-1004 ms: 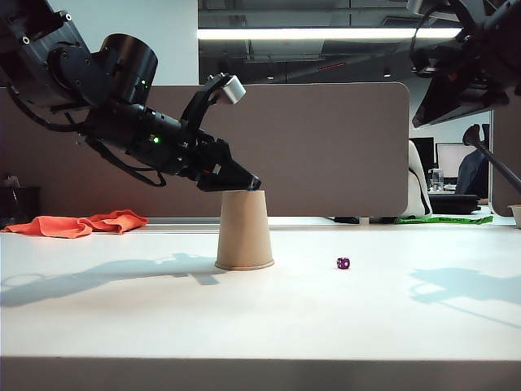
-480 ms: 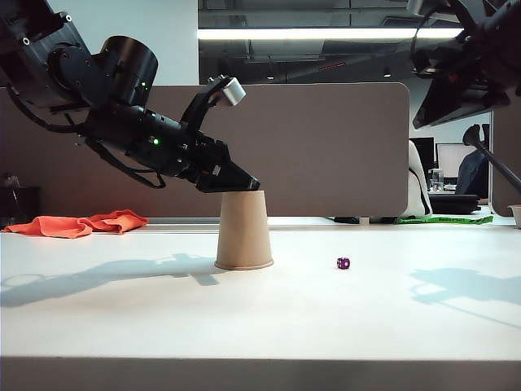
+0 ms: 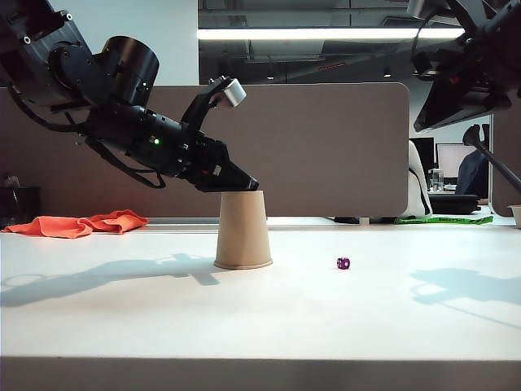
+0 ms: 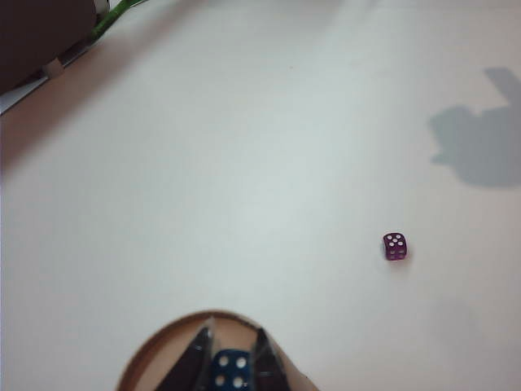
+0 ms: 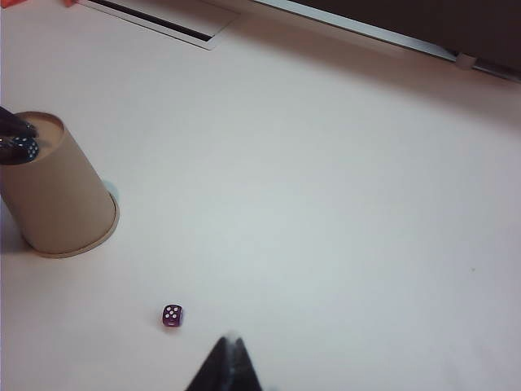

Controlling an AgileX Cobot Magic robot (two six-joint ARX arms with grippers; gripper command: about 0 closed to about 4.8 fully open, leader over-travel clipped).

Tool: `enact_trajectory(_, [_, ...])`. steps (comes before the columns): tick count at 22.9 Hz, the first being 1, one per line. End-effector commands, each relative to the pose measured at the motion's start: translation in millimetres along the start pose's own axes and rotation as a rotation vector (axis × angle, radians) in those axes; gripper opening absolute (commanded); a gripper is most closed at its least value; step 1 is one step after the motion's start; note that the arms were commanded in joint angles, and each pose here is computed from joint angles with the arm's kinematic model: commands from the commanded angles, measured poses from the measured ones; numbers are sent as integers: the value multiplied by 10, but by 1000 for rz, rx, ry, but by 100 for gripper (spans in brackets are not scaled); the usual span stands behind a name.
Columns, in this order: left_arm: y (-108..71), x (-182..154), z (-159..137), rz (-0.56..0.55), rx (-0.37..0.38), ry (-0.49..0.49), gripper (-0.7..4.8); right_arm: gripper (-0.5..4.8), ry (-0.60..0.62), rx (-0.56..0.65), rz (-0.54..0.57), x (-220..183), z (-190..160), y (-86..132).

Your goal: Throw the dice onto the paper cup, compare its value with the values of the other dice on the table, place the die with the higher value on the paper cup, and take no action if both dice have the same value.

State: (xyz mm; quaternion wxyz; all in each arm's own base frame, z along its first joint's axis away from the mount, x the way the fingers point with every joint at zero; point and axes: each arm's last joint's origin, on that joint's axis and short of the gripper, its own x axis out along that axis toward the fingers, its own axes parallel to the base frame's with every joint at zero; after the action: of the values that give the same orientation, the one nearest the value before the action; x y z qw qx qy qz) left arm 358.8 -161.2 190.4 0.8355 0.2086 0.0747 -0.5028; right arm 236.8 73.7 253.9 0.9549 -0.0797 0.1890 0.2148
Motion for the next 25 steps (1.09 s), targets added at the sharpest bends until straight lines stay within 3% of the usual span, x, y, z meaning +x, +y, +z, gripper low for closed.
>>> enact_trajectory(1, [-4, -6, -18, 2, -15, 19, 47, -1, -19, -5, 2, -7, 29, -1])
enact_trajectory(15, [85, -68, 204, 81, -35, -127, 47, -1, -16, -4, 2, -7, 26, 0])
enact_trajectory(18, [113, -99, 210, 142, -41, -100, 48, -1, -15, -4, 3, -7, 25, 0])
enact_trajectory(20, [178, -152, 170, 244, -68, -39, 48, -1, -16, -4, 2, -7, 26, 0])
enact_trajectory(25, [320, -275, 50, 391, -192, 44, 47, -1, -13, -4, 3, -7, 23, 0])
